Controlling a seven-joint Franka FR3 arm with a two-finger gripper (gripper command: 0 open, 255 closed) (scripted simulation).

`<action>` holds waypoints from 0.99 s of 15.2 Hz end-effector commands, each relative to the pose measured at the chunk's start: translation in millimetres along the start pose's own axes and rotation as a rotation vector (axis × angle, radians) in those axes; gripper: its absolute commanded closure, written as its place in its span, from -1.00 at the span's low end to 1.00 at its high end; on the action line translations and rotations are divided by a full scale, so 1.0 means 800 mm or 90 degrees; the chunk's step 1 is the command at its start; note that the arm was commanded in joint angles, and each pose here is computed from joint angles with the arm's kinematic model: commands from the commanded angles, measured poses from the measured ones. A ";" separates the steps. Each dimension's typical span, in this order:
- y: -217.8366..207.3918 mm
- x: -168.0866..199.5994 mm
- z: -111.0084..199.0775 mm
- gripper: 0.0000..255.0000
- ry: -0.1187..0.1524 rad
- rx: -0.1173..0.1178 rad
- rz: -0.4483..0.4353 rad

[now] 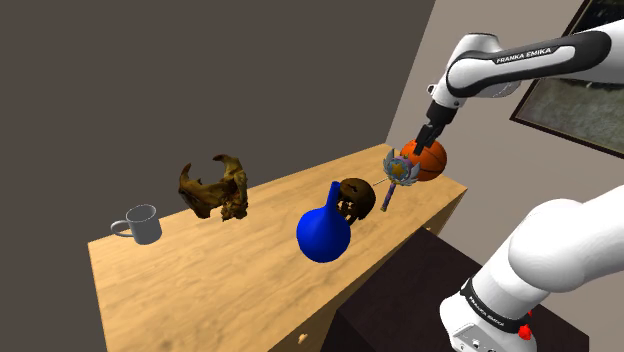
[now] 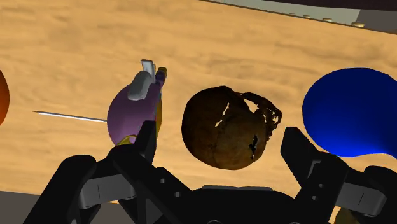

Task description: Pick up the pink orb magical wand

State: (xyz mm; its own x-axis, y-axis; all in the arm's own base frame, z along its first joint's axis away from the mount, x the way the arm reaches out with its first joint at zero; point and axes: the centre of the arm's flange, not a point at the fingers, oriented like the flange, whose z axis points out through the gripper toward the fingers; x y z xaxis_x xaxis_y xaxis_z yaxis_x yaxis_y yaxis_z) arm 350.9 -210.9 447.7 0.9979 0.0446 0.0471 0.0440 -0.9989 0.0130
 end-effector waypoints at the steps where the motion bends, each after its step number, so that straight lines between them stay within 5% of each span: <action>1: 0.028 0.006 0.019 -1.00 0.001 -0.002 -0.003; 6: 0.094 0.019 0.067 -1.00 0.001 -0.004 -0.008; 15: 0.094 0.017 0.118 -1.00 0.001 -0.004 -0.008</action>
State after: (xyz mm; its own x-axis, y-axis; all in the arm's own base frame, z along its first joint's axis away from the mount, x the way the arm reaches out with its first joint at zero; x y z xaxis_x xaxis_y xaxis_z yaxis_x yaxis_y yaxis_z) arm 372.8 -286.6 359.2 0.9972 0.0567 0.0479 0.0558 -0.9983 0.0194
